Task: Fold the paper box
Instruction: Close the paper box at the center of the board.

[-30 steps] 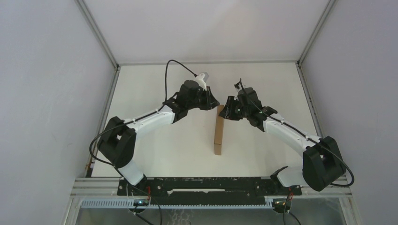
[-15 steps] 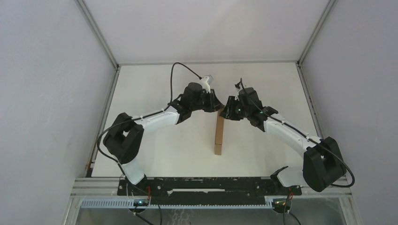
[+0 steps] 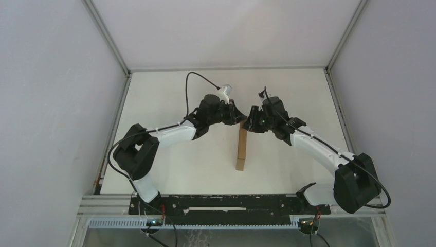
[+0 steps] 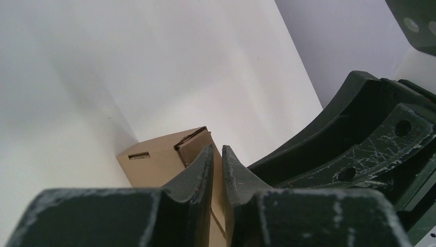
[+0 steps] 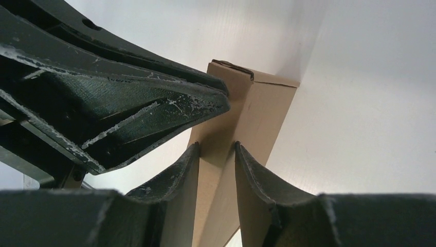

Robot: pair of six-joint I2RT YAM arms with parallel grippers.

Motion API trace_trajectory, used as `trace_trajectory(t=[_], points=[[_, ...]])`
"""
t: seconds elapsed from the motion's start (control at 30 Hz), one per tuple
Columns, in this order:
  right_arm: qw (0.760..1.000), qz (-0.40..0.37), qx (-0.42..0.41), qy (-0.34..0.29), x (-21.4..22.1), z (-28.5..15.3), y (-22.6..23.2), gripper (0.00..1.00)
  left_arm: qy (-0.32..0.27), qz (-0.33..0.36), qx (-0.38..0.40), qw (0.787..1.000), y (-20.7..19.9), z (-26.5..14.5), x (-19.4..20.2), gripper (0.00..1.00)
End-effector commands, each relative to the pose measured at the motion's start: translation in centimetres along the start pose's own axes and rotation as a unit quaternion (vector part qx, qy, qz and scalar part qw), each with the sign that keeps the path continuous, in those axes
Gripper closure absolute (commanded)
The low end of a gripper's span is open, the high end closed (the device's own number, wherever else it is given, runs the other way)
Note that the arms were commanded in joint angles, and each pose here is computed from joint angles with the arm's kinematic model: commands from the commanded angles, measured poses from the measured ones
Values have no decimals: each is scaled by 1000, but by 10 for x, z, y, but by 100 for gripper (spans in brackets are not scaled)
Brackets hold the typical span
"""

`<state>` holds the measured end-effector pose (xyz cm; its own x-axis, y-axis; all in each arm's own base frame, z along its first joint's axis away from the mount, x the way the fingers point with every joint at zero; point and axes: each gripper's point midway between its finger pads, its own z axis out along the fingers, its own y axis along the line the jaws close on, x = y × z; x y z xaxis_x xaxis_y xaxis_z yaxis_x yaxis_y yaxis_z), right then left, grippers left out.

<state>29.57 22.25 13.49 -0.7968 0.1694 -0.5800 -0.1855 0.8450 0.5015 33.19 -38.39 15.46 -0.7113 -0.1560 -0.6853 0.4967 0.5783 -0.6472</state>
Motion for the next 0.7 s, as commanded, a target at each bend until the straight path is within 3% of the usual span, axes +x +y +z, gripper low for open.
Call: trace_trajectory(t=[0.0, 0.4, 0.57, 0.67], points=[[999, -35, 34, 24, 18, -15, -14, 61, 34, -5, -23, 999, 15, -5, 27, 84], [996, -80, 45, 6, 10, -43, 9, 59, 35, -4, -28, 999, 17, -5, 28, 84], [993, -112, 46, -15, 11, -63, 22, 67, 37, -4, -31, 999, 20, -6, 30, 84], [989, -139, 44, -5, 22, -71, 31, 77, 38, -4, -32, 999, 20, -6, 32, 84]])
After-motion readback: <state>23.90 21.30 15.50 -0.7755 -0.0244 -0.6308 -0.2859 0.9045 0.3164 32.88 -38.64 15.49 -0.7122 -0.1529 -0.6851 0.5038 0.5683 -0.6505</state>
